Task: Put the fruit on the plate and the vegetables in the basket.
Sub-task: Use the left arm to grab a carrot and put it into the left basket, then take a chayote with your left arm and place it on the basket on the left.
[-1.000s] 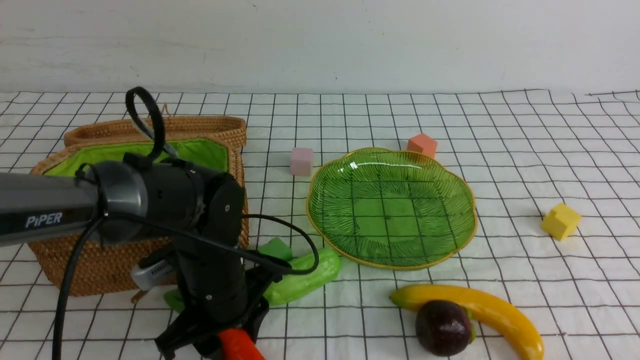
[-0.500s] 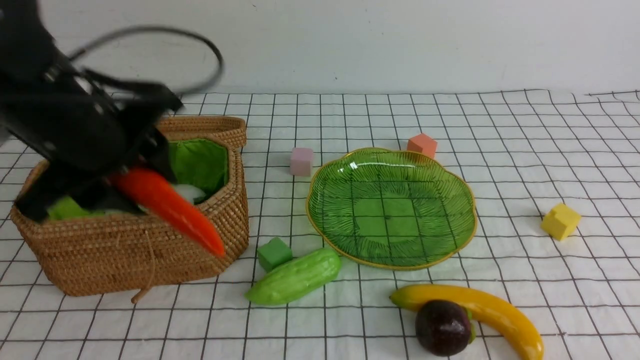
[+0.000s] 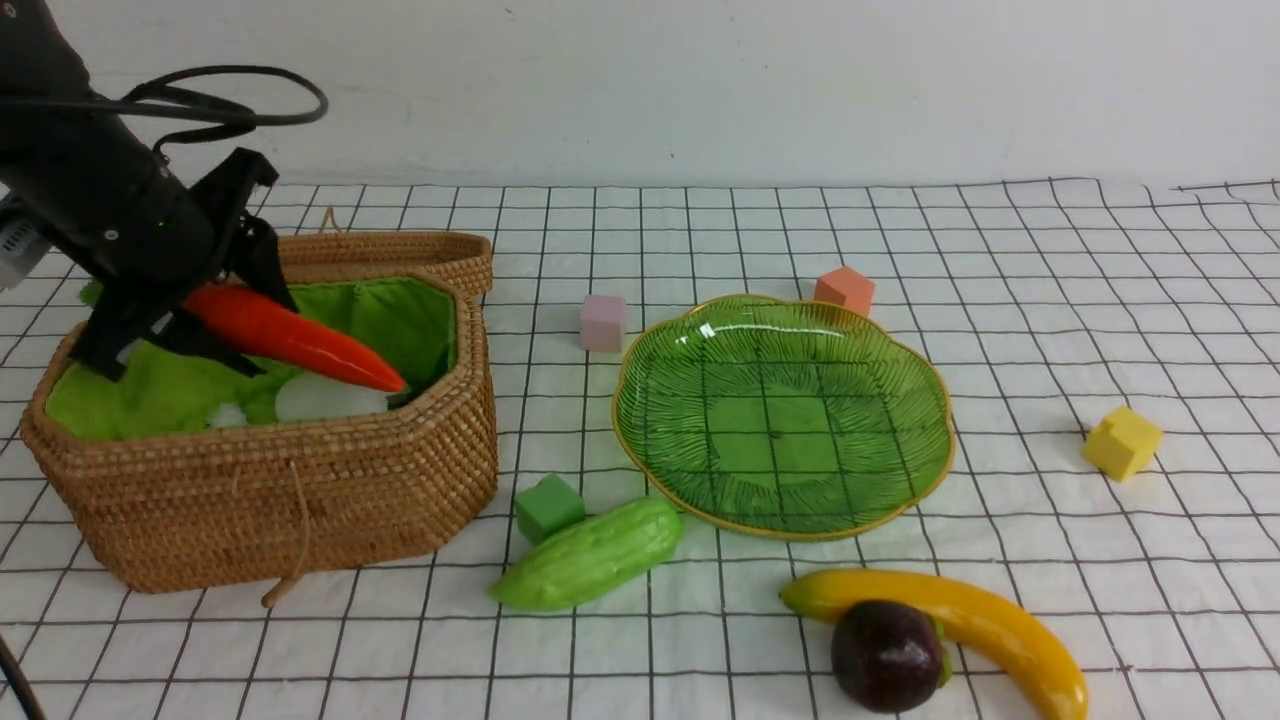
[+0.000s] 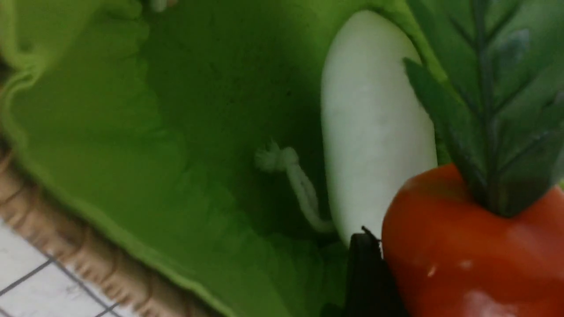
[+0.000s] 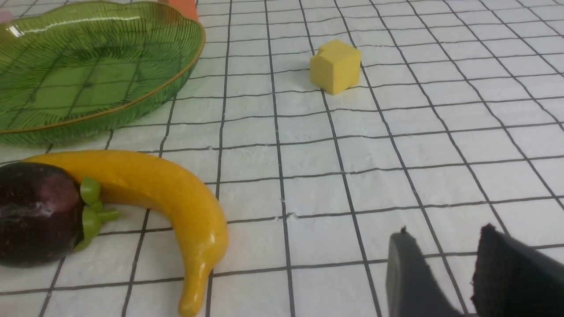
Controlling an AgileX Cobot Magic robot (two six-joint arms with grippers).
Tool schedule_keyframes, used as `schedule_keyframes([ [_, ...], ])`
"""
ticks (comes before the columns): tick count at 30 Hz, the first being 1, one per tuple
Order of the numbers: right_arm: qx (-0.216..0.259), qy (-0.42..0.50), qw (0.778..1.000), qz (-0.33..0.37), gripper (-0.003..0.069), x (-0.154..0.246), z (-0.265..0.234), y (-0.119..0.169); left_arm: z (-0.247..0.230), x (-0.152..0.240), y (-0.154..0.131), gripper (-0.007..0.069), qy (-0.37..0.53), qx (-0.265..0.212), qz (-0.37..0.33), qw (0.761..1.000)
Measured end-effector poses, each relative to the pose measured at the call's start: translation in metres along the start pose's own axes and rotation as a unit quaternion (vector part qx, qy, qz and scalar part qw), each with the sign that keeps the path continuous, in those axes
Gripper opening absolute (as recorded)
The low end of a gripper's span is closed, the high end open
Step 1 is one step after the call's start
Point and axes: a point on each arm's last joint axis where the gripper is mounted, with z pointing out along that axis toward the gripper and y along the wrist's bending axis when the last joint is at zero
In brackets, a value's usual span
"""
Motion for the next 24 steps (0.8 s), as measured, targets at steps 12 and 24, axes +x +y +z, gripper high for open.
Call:
schedule_keyframes([
  [12, 0.000, 0.000, 1.000, 0.000, 0.0244, 0.000, 0.000, 0.000, -0.026, 0.011, -0.025, 0.0624, 0.029, 0.022, 0.182, 0.983],
  [24, 0.000, 0.000, 1.000, 0.000, 0.0244, 0.000, 0.000, 0.000, -0.003, 0.222, -0.052, 0.0478, 0.086, 0.015, 0.744, 0.662],
])
